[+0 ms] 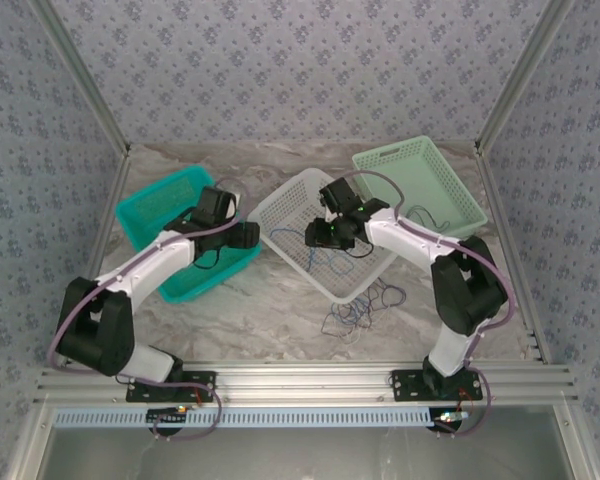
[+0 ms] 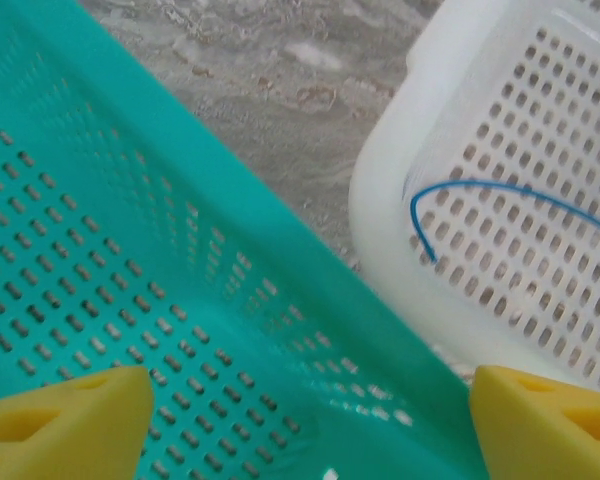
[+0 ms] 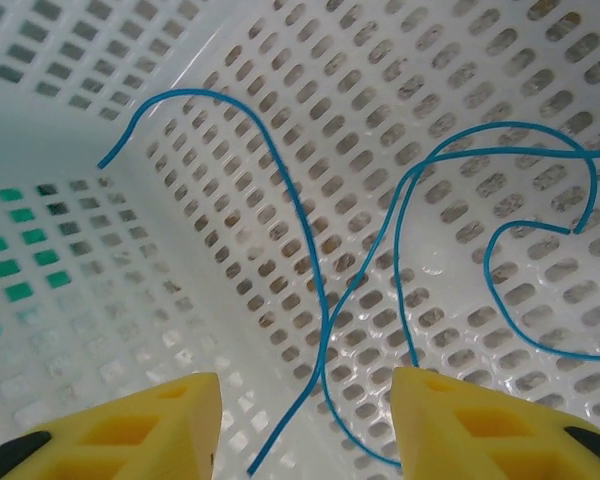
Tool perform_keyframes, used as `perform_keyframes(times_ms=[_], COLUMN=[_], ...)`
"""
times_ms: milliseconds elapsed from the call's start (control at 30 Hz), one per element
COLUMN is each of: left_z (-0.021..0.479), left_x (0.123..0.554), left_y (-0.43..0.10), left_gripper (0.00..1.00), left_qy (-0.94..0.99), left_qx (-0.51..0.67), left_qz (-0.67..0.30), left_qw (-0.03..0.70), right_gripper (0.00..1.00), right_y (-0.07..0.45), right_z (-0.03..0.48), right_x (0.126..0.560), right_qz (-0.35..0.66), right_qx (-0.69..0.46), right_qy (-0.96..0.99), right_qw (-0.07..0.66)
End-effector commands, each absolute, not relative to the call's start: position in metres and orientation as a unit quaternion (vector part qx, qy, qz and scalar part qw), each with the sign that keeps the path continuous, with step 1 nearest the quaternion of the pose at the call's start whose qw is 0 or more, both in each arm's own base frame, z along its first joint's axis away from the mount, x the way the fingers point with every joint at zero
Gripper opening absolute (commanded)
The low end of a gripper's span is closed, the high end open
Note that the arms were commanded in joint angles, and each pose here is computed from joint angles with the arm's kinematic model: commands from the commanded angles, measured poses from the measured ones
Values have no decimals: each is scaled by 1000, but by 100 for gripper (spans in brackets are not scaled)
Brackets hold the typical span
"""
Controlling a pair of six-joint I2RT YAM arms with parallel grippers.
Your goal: Untangle the cables
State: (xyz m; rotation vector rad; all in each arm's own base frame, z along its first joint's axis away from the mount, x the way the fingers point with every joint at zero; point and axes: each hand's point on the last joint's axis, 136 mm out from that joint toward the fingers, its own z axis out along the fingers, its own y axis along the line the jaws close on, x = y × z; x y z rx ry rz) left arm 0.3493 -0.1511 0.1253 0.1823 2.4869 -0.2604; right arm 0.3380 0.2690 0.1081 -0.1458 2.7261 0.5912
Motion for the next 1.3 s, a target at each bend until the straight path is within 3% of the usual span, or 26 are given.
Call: perform_keyframes(times_ms=[0,233,433,800,900,1033,1267], left_z=[148,193,168,155,154,154,149], left_x=[341,335,322,317,315,313,315], left_y=[-141,-126,-110,-106,-104,-104,-111], left_gripper=[99,99,100,99,99,99,99], left_qy=[938,918,940,943,943,943,943], left_qx=[55,34,3,-9,-9,-6,4], left_qz=[-88,-88,-85,-92,-91,-92,-106], left_qw=[331,385,331,320,319,320,317], right_gripper=[55,62,62,59,44,10,4], right_y=[281,303,318,329,327,324,337], right_z=[146,169,150,106,96,104,126], right_x=[325,291,255,255,261,282,322], right_qz=[223,263,241,170,145,130,134], right_qx=[-133,-238,-315,-342,-326,-264,-218], right_qy=[946,917,909,920,931,950,954], right_qw=[194,181,124,84,77,109,156])
